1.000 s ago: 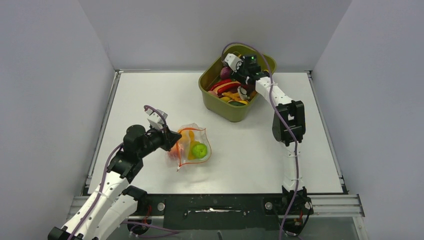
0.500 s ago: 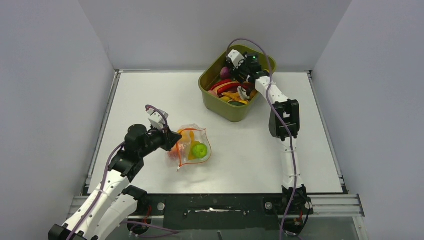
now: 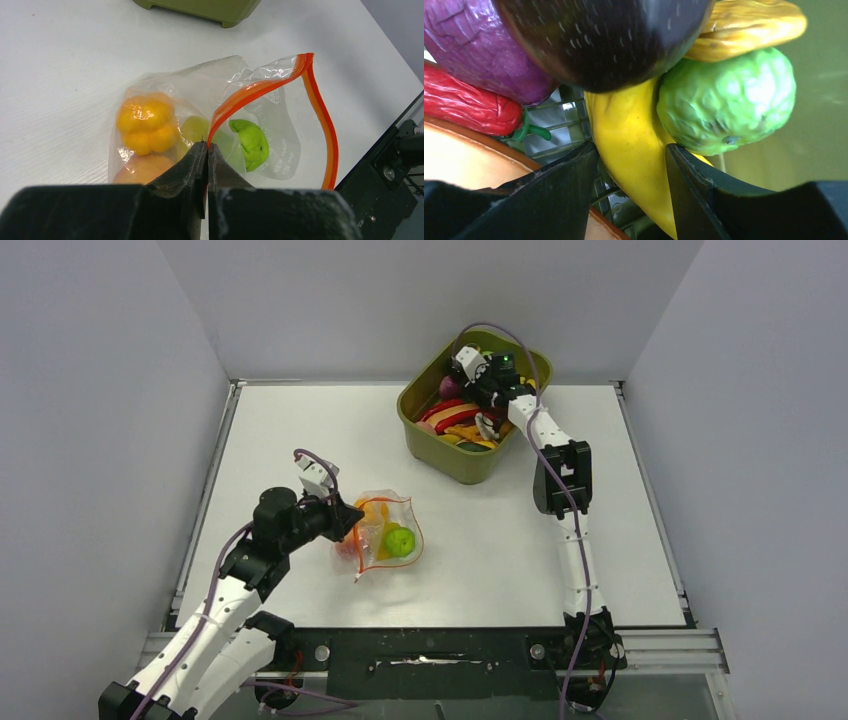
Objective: Place the food in the zip-top bag and seal the zipper
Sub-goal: Pick up the fake fruit from the bin.
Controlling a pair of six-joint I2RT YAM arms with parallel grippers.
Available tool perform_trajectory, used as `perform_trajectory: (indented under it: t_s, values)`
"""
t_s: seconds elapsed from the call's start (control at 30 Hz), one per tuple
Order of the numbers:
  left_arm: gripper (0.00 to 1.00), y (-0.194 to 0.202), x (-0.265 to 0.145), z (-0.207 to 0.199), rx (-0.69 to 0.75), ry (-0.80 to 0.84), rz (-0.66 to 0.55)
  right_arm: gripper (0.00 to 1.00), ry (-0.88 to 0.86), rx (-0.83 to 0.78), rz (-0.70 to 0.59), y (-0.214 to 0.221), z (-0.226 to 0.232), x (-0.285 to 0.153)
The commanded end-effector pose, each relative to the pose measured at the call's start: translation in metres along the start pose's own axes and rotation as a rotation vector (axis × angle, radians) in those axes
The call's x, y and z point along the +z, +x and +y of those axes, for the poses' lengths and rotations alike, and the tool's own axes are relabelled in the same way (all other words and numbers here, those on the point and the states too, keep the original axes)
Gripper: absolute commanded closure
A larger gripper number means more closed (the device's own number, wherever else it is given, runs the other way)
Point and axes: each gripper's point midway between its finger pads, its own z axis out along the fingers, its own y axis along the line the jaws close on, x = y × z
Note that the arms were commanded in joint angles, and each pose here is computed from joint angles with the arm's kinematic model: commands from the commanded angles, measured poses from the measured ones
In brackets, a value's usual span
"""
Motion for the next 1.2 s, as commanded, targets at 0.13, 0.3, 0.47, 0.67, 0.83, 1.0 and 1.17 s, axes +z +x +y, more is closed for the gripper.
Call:
perform_trajectory:
  t_s: [0.13, 0.3, 0.47, 0.67, 0.83, 1.0, 1.17]
  values:
    - [1.0, -0.015, 0.001, -0.003, 0.03, 0.011, -0.046, 0.42, -0.017, -0.01, 0.1, 0.022, 0.011, -0.004]
    - [1.0, -0.014, 0.001, -0.003, 0.029, 0.011, -0.043, 0.57, 0.014, -0.034, 0.099, 0.025, 0.005, 0.005]
    - [1.0, -0.015, 0.0, -0.003, 0.031, 0.007, -0.051, 0.93, 0.028, -0.062, 0.033, -0.003, -0.007, -0.014]
    - [1.0, -0.017, 0.0, -0.004, 0.033, 0.012, -0.056, 1.0, 0.049, -0.074, -0.072, -0.045, -0.022, -0.048]
    - [1.0, -0.02, -0.003, -0.005, 0.038, 0.013, -0.071, 1.0, 0.074, -0.08, -0.151, -0.077, -0.037, -0.08]
    - [1.0, -0.024, -0.005, -0.007, 0.05, 0.018, -0.087, 1.0, 0.062, -0.086, -0.165, -0.086, -0.036, -0.098]
    - [1.0, -0.025, -0.006, -0.009, 0.065, 0.029, -0.09, 1.0, 0.059, -0.094, -0.159, -0.09, -0.028, -0.118]
